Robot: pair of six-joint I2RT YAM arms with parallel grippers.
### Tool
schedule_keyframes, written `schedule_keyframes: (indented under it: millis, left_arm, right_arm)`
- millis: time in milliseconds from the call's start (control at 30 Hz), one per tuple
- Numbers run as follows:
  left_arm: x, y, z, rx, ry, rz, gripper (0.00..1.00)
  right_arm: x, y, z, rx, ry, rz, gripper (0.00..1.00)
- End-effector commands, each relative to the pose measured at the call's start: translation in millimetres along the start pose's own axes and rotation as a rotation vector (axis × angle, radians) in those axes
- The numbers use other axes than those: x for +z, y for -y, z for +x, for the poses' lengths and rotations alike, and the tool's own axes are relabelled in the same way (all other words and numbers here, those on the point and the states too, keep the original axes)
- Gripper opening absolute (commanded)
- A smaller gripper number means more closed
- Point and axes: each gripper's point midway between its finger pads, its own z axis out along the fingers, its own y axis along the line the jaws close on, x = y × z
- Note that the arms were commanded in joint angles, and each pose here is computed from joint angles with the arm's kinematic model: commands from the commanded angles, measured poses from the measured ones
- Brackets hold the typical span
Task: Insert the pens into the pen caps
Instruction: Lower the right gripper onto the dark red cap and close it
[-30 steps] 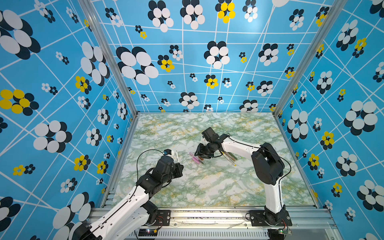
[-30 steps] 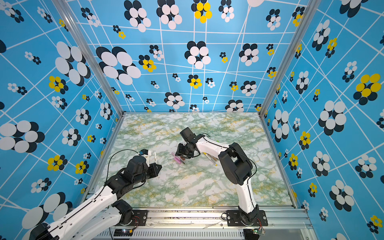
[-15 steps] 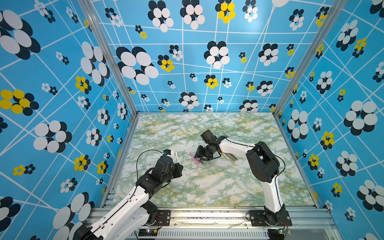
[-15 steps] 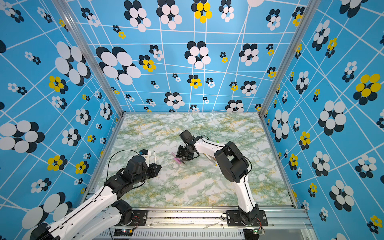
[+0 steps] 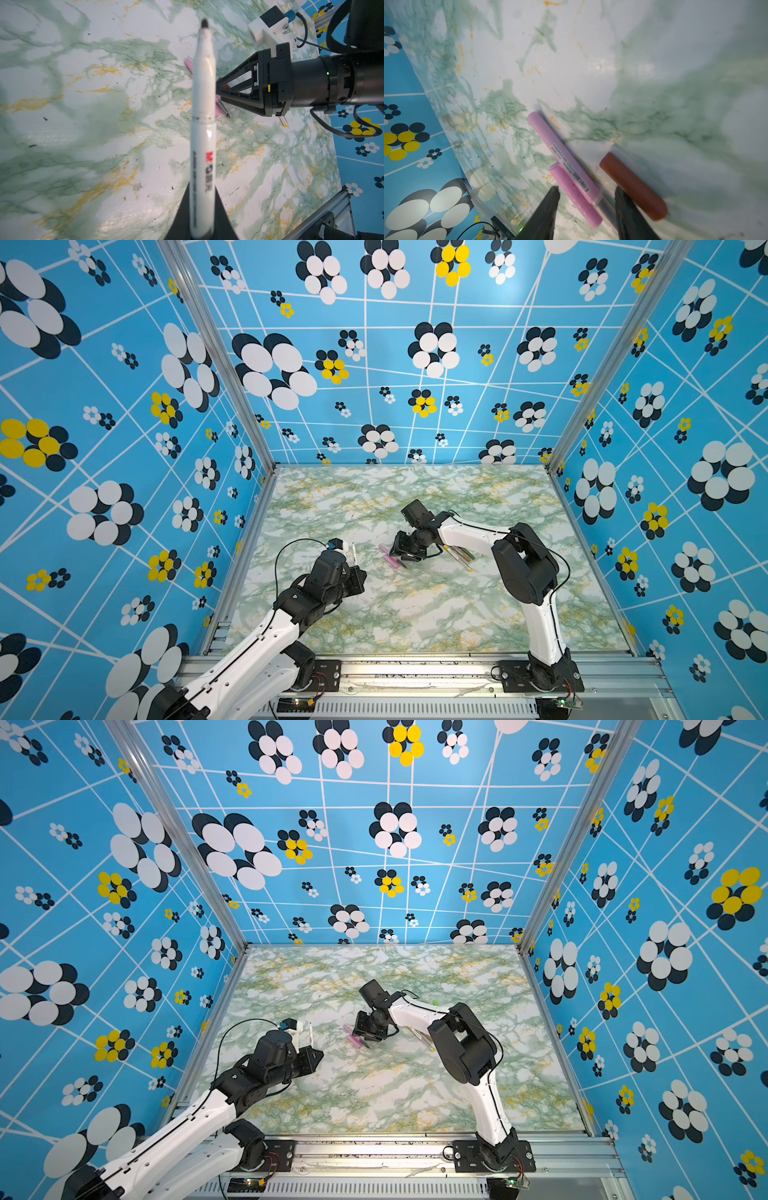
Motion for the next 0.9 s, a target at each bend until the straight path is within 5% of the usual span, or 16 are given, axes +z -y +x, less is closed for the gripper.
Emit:
schedule_keyframes:
  millis: [0, 467, 867]
  left_arm:
    - [-2.1, 8.3, -9.0, 0.021, 0.021, 0.028, 0.0]
    - [-2.6, 10.2, -12.3, 0.03, 0.025, 0.03, 0.0]
    - [-4.5, 6.0, -11.7, 0.029, 0.029, 0.028, 0.0]
  right_arm:
    - [-4.8, 31.1, -6.3, 0.032, 0.018, 0.101, 0.49]
    - [-19.3, 74.2, -28.7, 0.08, 0.06, 0.243, 0.52]
    - [-4.9, 78.0, -34.0, -0.004, 0.033, 0.348, 0.45]
